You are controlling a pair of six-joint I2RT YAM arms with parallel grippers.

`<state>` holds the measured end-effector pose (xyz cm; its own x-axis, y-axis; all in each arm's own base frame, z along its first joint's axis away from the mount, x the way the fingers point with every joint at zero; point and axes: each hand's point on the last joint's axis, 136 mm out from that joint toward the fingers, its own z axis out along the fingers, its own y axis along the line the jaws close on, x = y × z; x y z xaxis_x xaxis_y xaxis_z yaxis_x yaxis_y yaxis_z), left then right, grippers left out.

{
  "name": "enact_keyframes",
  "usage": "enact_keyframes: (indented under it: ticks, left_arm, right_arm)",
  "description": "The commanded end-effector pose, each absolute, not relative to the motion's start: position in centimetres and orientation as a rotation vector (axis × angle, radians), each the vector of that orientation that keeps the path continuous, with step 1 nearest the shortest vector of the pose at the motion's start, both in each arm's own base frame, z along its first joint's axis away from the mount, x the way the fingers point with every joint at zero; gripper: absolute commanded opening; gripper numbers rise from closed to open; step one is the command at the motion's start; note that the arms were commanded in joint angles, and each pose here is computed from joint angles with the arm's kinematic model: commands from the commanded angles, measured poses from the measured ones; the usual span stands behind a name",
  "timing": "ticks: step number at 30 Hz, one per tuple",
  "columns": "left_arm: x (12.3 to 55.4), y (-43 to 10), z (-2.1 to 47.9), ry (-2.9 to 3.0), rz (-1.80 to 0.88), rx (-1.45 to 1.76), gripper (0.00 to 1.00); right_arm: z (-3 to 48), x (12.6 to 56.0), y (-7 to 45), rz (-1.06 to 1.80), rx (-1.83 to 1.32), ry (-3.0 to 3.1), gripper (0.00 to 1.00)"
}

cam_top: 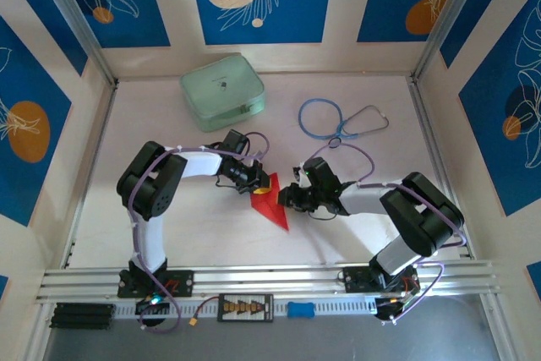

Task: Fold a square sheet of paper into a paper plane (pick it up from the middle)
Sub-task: Turn over the paper at the center of the table.

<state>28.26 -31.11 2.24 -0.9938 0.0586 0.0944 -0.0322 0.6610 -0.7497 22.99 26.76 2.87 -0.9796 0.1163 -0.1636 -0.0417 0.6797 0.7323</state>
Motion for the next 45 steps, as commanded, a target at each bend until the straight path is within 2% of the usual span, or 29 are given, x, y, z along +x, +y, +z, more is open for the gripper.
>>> enact_keyframes:
  ticks: [1, 5, 13, 20, 25, 36, 45]
  left_arm:
    - [27.9, -30.0, 0.5, -2.78, 1.168, 0.031, 0.12]
    - [27.9, -30.0, 0.7, -2.779, 1.178, 0.032, 0.12]
    - [28.3, -30.3, 2.2, -2.789, 1.221, 0.023, 0.15]
    - [29.0, -30.3, 5.3, -2.843, 1.264, -0.01, 0.29]
    - [29.3, -28.6, 7.4, -2.983, 1.143, -0.066, 0.41]
    - [29.8, -25.6, 12.5, -3.223, 1.034, -0.118, 0.51]
    - [29.9, -23.7, 13.1, -3.323, 0.944, -0.07, 0.53]
  right_arm:
    - [2.4, 22.5, 26.7, 1.219, 0.07, 2.715, 0.24]
    - [2.4, 22.4, 26.6, 1.225, 0.073, 2.718, 0.23]
    - [2.8, 22.3, 26.6, 1.256, 0.06, 2.703, 0.13]
    - [4.1, 22.3, 26.4, 1.269, 0.035, 2.673, 0.08]
    - [5.3, 22.1, 25.5, 1.203, 0.016, 2.667, 0.08]
    - [10.1, 21.9, 20.2, 0.769, -0.036, 2.665, 0.08]
    - [14.1, 21.9, 15.6, 0.192, -0.105, 2.679, 0.08]
